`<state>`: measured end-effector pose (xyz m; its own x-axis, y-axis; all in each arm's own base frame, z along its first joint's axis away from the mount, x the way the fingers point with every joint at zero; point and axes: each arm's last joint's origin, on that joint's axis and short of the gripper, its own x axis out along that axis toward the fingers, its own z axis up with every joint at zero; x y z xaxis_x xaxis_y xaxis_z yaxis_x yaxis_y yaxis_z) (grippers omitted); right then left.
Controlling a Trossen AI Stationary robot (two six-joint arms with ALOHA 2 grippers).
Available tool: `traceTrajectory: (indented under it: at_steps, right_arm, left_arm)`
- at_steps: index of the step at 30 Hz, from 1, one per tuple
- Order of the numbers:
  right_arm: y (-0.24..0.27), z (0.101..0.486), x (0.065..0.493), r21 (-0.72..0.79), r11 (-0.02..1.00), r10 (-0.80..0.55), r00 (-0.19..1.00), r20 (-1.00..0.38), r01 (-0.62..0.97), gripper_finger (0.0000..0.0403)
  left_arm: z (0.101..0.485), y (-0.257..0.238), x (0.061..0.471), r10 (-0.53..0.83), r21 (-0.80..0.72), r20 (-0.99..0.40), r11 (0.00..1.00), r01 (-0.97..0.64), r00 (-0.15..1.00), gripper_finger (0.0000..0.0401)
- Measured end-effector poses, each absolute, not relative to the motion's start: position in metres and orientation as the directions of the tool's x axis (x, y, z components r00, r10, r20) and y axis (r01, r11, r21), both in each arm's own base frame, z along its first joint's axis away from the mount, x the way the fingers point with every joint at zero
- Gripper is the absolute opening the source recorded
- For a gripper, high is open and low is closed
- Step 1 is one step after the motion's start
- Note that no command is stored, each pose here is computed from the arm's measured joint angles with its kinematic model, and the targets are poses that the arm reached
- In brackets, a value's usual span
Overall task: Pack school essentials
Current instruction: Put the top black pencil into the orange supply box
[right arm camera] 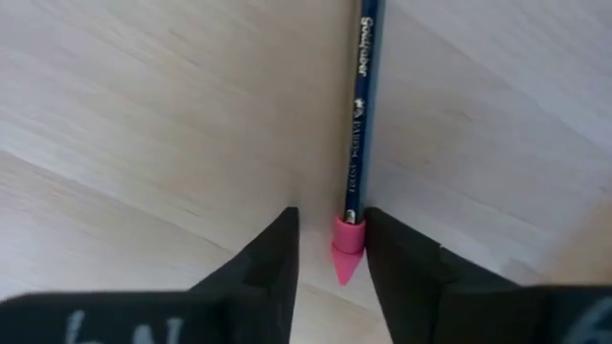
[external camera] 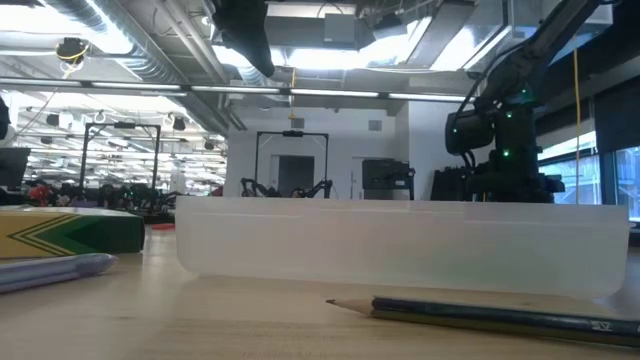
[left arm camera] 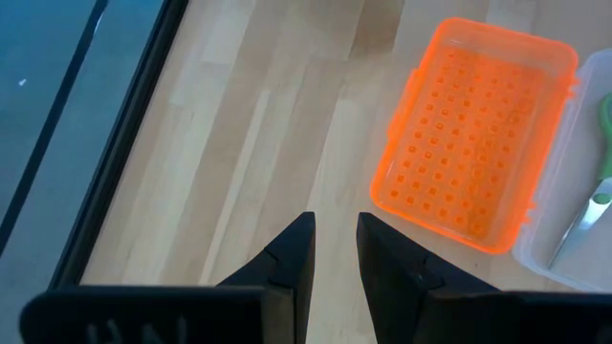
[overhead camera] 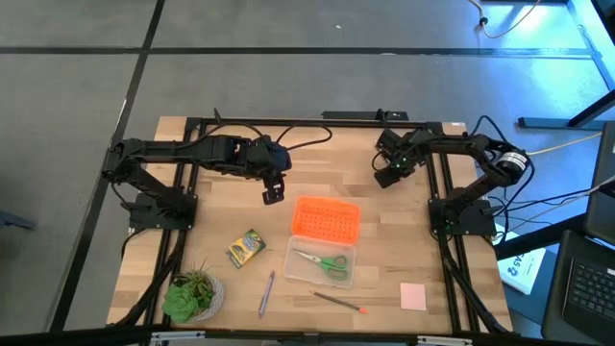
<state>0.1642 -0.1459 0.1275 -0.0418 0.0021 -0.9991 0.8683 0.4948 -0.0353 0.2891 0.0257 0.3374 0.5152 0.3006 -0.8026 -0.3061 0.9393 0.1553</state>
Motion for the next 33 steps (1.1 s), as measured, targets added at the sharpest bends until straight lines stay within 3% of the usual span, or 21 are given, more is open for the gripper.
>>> traceTrajectory:
  at_steps: [13, 21, 33]
  right_arm:
    - [-0.146, 0.128, 0.165, -0.028, 0.515, 0.009, -0.038, -0.999, 0.857, 0.0038]
    - [-0.143, 0.13, 0.167, -0.025, 0.546, 0.001, -0.03, -1.0, 0.837, 0.0037]
    - [-0.133, 0.171, 0.2, -0.028, 0.649, -0.043, -0.001, -0.999, 0.76, 0.0037]
  left_arm:
    - [0.337, 0.026, 0.289, 0.301, 0.156, -0.803, 0.939, -0.306, 0.515, 0.0073]
    - [0.337, 0.026, 0.289, 0.301, 0.156, -0.803, 0.939, -0.307, 0.515, 0.0073]
    - [0.337, 0.026, 0.289, 0.301, 0.152, -0.803, 0.938, -0.311, 0.515, 0.0073]
